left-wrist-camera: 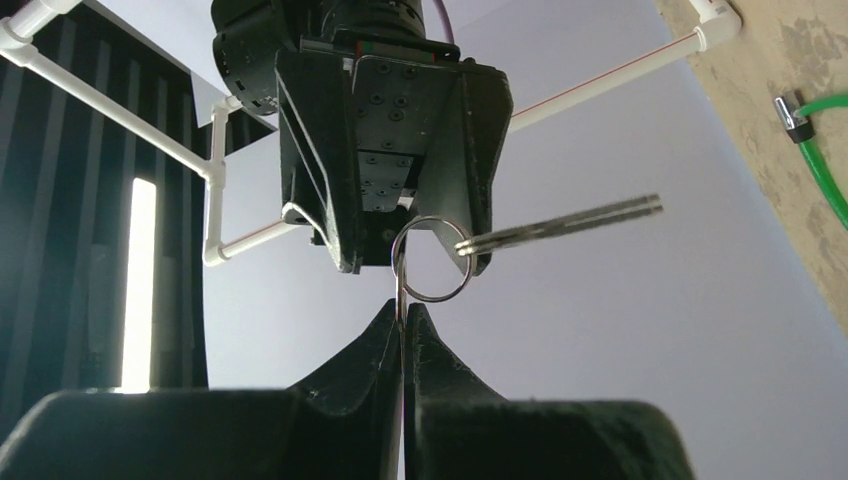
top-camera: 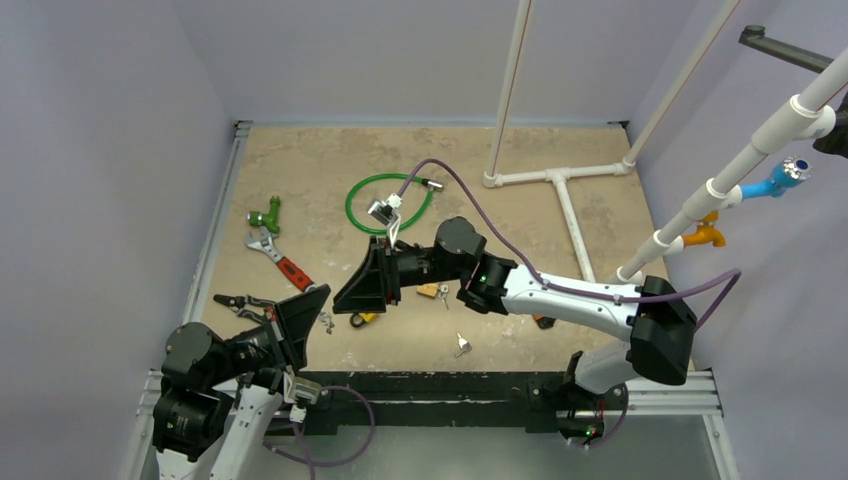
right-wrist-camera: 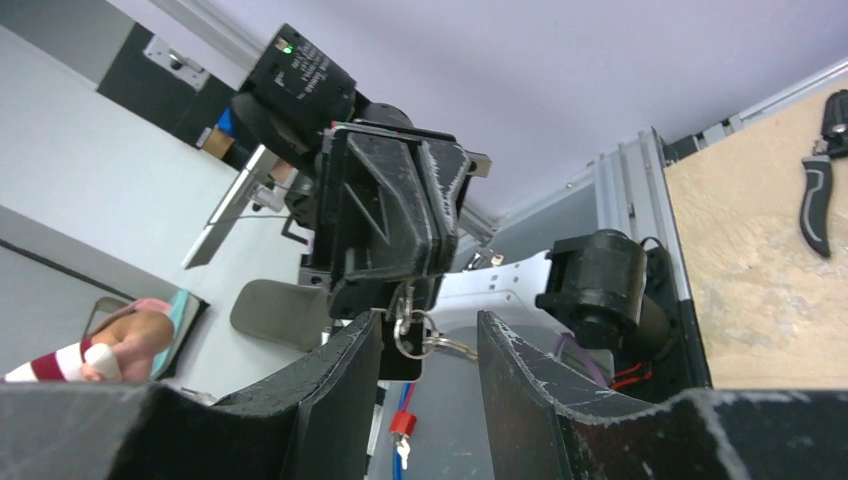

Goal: Unlock with the key

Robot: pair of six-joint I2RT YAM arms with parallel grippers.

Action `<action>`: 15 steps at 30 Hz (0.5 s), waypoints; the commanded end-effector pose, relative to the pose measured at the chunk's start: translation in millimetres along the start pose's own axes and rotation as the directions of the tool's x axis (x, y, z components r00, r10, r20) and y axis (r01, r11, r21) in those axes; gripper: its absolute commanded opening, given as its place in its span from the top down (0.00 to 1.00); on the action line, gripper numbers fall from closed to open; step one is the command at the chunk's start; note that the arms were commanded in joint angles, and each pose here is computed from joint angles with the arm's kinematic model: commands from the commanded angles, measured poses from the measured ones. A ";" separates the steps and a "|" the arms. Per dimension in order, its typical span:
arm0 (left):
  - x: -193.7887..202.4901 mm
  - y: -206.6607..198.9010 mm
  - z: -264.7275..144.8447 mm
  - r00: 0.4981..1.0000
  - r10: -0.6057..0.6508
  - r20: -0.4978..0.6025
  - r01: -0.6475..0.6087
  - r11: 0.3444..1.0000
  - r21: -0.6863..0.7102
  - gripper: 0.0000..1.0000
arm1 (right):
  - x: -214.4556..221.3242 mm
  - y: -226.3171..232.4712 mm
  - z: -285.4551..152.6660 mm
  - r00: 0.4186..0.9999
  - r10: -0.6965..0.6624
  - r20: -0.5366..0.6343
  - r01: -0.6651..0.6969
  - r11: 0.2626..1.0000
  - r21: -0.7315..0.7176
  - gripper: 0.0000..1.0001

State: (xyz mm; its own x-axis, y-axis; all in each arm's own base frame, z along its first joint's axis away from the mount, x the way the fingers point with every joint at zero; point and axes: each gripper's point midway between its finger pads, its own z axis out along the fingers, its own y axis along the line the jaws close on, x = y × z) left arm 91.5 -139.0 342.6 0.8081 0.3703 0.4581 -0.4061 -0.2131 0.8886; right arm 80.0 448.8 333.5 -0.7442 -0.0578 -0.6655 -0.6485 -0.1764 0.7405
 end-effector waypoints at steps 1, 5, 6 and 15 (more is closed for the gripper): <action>-1.9 11.4 2.1 0.997 0.076 0.024 -0.075 0.997 -0.035 1.00 | -8.4 28.0 0.9 0.999 -0.014 0.032 0.017 0.994 -0.110 0.60; -1.0 11.8 1.6 0.997 0.081 0.018 -0.080 0.996 -0.035 1.00 | -7.5 30.9 7.8 1.000 -0.003 0.028 0.007 0.991 -0.136 0.67; -0.7 12.2 1.4 0.996 0.083 0.016 -0.082 0.996 -0.035 1.00 | -6.5 30.9 9.9 1.000 -0.001 0.024 0.004 0.991 -0.137 0.69; 2.4 12.5 1.3 0.995 0.101 -0.001 -0.101 0.994 -0.035 1.00 | 1.3 24.6 18.2 1.000 0.026 -0.001 -0.026 0.990 -0.137 0.79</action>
State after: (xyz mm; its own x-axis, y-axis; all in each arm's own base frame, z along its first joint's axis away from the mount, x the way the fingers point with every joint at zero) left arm 92.4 -139.0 342.2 0.7987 0.3682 0.4759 -0.4208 -0.2235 0.8792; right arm 65.8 464.5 326.1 -0.7806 -0.0950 -0.6177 -0.5847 -0.2380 0.7755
